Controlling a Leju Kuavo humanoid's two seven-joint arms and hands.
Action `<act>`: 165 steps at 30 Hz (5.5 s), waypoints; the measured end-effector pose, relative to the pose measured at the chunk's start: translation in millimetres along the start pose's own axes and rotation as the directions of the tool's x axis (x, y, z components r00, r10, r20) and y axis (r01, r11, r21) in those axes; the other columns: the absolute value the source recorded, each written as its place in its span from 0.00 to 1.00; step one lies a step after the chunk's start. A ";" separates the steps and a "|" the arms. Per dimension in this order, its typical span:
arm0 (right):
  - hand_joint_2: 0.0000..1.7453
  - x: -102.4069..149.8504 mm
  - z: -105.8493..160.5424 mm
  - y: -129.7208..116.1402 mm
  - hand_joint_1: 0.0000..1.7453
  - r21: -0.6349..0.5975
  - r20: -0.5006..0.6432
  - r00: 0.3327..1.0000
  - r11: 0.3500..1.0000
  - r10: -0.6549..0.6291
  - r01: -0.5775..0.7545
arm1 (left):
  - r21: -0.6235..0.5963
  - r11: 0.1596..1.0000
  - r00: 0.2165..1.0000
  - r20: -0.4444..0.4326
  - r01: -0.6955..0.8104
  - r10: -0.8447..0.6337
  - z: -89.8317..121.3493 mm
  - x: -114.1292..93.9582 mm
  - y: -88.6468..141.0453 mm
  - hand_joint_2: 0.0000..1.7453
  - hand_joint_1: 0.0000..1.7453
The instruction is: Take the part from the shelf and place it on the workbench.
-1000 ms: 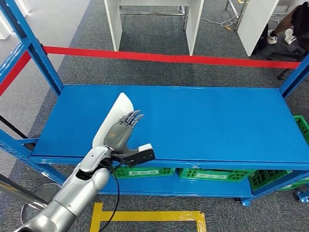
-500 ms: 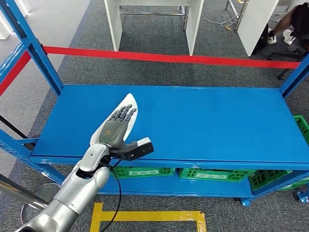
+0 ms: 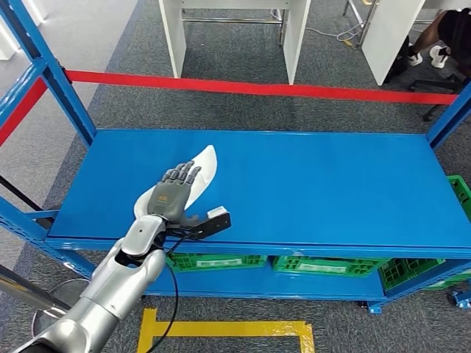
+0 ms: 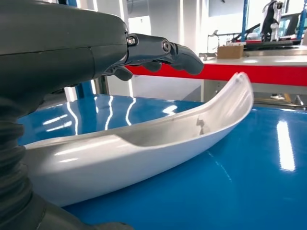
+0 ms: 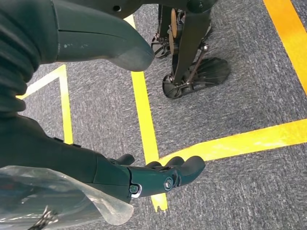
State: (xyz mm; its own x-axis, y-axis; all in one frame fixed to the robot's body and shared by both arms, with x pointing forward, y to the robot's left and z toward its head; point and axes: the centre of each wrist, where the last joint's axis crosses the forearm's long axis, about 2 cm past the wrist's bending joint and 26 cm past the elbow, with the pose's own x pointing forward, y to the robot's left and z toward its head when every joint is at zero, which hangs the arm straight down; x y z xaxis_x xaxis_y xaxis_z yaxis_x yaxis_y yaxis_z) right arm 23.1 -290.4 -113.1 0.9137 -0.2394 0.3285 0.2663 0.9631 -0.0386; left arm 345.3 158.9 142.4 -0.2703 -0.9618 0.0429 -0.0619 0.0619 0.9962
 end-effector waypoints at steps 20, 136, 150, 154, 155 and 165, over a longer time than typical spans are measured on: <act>1.00 3.8 -0.9 1.3 0.00 0.010 0.007 1.000 1.000 0.017 -0.017 | -0.050 0.997 0.997 -0.051 0.061 -0.063 -19.6 -17.2 -1.7 1.00 0.63; 1.00 -7.1 2.5 8.7 0.00 0.090 -0.008 0.989 0.985 -0.150 0.150 | 0.282 0.371 0.464 0.456 -0.885 0.759 106.8 -37.9 10.1 1.00 1.00; 1.00 -2.1 1.1 9.0 0.00 0.093 0.012 0.988 0.984 -0.154 0.153 | 0.264 0.325 0.415 0.460 -0.908 0.785 109.3 -35.6 8.6 1.00 1.00; 1.00 -3.7 1.6 9.1 0.00 0.094 0.004 0.988 0.984 -0.155 0.154 | 0.263 0.326 0.415 0.457 -0.908 0.787 110.9 -35.8 7.5 1.00 1.00; 1.00 -3.5 1.5 9.3 0.00 0.094 0.003 0.988 0.984 -0.155 0.154 | 0.263 0.326 0.415 0.456 -0.908 0.788 111.3 -35.9 7.1 1.00 1.00; 1.00 -2.2 1.2 9.2 0.00 0.096 0.006 0.988 0.983 -0.156 0.154 | 0.263 0.329 0.417 0.455 -0.907 0.787 112.2 -36.8 6.9 1.00 1.00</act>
State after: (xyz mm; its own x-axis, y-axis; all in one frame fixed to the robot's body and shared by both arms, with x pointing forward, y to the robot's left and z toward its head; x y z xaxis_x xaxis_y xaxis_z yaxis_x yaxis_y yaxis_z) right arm 23.2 -280.8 -113.1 0.8593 -0.3856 0.3360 0.3734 0.9219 0.1030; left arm 247.0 224.7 139.2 -0.5986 -0.2311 0.7670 -0.0274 0.9628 0.2687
